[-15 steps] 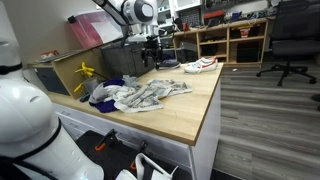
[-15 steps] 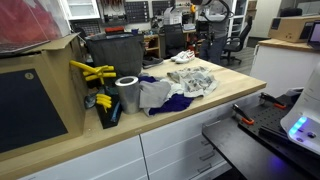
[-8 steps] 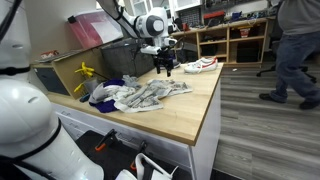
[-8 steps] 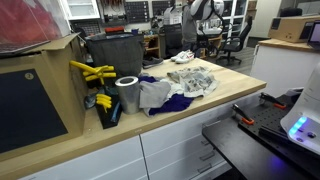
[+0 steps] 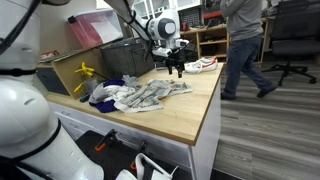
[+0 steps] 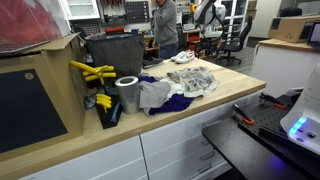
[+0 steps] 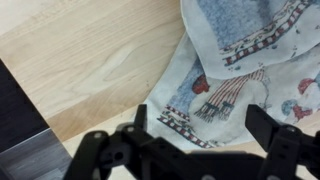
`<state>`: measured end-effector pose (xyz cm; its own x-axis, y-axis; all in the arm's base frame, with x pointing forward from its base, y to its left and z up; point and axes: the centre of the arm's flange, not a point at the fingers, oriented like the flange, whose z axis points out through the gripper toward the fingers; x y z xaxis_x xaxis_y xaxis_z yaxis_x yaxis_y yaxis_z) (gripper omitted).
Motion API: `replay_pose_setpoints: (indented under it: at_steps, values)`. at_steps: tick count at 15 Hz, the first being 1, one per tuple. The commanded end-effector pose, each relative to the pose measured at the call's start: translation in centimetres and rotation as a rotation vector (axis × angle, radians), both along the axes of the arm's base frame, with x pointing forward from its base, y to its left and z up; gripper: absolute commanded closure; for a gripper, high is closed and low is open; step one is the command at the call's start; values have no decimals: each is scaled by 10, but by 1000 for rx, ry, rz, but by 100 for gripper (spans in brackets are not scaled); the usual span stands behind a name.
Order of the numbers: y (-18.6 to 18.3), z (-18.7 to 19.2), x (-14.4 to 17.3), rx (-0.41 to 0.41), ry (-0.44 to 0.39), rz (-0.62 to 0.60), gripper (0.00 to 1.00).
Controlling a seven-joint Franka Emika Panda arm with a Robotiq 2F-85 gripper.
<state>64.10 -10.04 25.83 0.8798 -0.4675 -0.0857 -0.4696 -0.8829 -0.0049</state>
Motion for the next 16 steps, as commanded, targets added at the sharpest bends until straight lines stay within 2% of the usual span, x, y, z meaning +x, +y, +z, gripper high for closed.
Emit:
replay_pose_setpoints:
  at_steps: [1,7,12,13,15,16]
  values:
    - [-17,-20,20,-10,12,-39,0]
    - [-16,-69,31,-16,63,-32,0]
    - [-19,-78,39,-27,68,-26,0]
    - [-23,-78,41,-32,65,-30,23]
    - [-29,-80,43,-34,62,-37,34]
    - [-32,-82,43,-34,62,-40,44]
